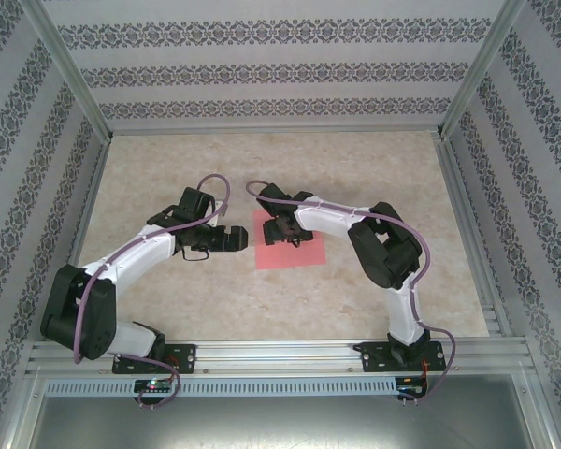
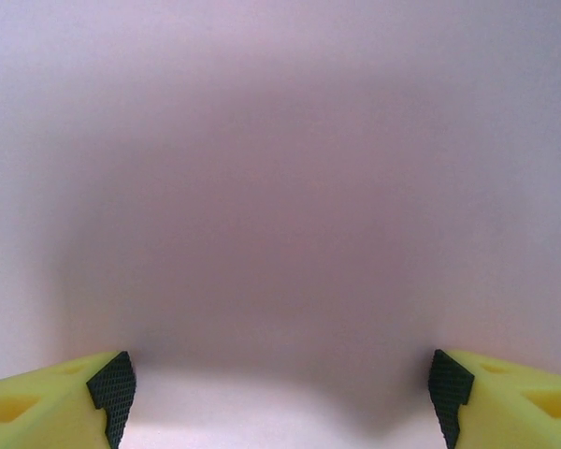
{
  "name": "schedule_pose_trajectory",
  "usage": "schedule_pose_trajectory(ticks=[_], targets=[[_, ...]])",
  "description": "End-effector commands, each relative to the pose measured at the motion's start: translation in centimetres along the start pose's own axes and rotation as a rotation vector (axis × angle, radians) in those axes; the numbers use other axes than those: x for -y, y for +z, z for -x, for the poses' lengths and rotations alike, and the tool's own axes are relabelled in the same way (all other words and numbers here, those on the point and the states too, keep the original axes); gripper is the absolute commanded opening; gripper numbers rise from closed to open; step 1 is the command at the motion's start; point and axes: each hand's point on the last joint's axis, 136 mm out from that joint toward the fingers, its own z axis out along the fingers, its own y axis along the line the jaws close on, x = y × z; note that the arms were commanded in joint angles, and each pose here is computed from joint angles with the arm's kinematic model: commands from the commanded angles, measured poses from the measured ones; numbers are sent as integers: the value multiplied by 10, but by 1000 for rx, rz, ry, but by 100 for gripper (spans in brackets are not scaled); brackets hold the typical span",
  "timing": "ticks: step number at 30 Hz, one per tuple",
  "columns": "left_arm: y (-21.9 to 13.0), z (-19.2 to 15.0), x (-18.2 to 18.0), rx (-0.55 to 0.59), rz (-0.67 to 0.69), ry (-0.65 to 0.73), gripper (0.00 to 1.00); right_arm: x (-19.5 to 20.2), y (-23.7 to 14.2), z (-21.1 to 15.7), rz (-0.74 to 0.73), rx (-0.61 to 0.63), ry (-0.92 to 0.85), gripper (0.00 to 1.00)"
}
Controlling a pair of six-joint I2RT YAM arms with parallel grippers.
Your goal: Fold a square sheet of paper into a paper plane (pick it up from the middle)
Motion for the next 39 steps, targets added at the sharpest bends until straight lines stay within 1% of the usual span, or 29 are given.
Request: schedule_pose_trajectory(ticks=[1,4,7,10,12,16,19,20,28,31,35,39], targets=[[5,0,-2,-3,-13,-23,100,22,26,-21,-108,-68,-4,82],[6,-1,-2,-5,-17,-25,100,22,31,-26,-104,-83,-6,81],[7,-2,-2,-11,-16,-26,100,18,30,-26,-81,-74,-2,76],[8,-2,-2,-14,-21,-30,100,15,23,-20,-68,-50,-1,72],[8,-2,-1,-16,-21,-32,100,14,16,-14,-66,-27,-8,68],[8,-2,-1,-16,-22,-31,100,14,2,-3,-64,21,-9,65],[9,-3,-1,-18,-27,-35,100,11,-9,4,-41,56,-7,57],[8,-3,0,-18,-31,-36,100,9,-12,5,-27,65,-6,53],[4,-1,3,-11,-40,-46,100,-5,-36,14,60,121,18,36],[-2,1,4,0,-34,-61,100,-11,-49,19,106,144,23,31],[-15,6,6,29,-21,-81,100,-28,-69,23,226,163,55,30],[-42,17,9,93,-5,-98,100,-47,-105,32,373,226,77,27]])
